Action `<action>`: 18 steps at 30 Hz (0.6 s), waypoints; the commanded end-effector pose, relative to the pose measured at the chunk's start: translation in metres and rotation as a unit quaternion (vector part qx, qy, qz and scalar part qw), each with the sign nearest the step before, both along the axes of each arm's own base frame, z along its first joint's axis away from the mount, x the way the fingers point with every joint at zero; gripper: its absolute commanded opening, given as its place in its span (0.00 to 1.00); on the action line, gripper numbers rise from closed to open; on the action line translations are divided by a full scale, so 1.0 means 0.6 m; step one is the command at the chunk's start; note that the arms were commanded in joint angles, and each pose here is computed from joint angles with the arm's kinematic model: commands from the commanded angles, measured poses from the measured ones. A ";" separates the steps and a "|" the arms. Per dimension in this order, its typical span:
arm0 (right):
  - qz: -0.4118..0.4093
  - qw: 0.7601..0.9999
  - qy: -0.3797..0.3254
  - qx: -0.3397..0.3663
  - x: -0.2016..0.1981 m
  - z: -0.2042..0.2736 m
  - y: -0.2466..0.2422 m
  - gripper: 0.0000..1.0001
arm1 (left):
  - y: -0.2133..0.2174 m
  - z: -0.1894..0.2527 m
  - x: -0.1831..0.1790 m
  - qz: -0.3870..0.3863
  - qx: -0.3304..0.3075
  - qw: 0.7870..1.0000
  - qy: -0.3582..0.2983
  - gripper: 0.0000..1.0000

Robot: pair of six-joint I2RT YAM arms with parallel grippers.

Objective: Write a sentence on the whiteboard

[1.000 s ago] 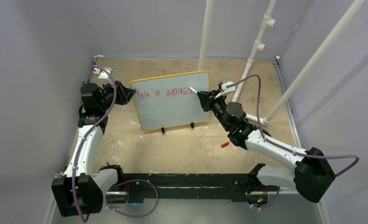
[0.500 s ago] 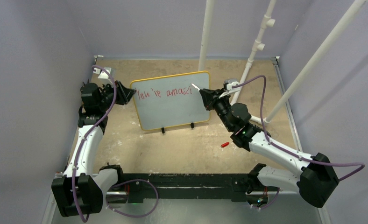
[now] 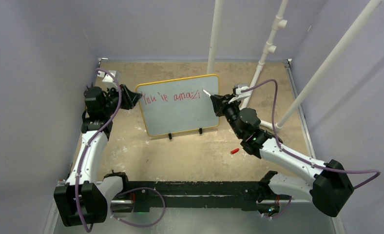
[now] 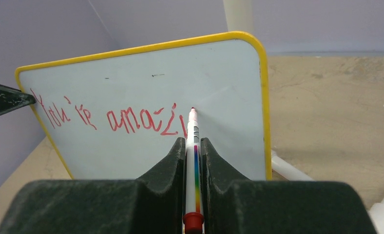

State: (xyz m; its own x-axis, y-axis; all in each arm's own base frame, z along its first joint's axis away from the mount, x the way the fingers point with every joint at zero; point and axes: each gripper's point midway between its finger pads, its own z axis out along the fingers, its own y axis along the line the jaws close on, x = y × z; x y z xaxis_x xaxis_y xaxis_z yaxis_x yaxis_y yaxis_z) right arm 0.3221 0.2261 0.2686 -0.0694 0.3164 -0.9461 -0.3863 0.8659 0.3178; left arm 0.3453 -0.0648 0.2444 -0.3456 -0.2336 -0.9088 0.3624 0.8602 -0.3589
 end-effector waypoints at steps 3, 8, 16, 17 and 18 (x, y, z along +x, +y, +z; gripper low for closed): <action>-0.013 1.000 0.023 -0.005 0.000 -0.028 -0.010 0.00 | 0.000 0.014 0.000 -0.006 0.007 1.000 -0.022 0.24; -0.006 0.999 0.045 -0.008 -0.008 -0.054 -0.010 0.00 | -0.001 0.015 -0.001 -0.007 0.006 1.000 -0.023 0.24; -0.008 0.999 0.043 -0.008 -0.008 -0.053 -0.011 0.00 | -0.001 0.015 -0.001 -0.006 0.006 1.000 -0.023 0.24; -0.008 0.999 0.038 -0.006 -0.007 -0.047 -0.011 0.00 | -0.001 0.015 -0.001 -0.007 0.006 1.000 -0.023 0.24; -0.008 0.999 0.031 -0.002 -0.006 -0.038 -0.011 0.00 | -0.001 0.015 -0.001 -0.007 0.006 1.000 -0.023 0.24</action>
State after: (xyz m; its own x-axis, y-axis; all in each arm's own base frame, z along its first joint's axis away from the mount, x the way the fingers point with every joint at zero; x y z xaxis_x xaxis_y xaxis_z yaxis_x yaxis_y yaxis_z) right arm 0.3160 0.2249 0.2353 -0.1554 0.2996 -0.9413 -0.3636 0.8686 0.3365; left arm 0.3454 -0.0648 0.2445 -0.3451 -0.2336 -0.9090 0.3622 0.8603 -0.3587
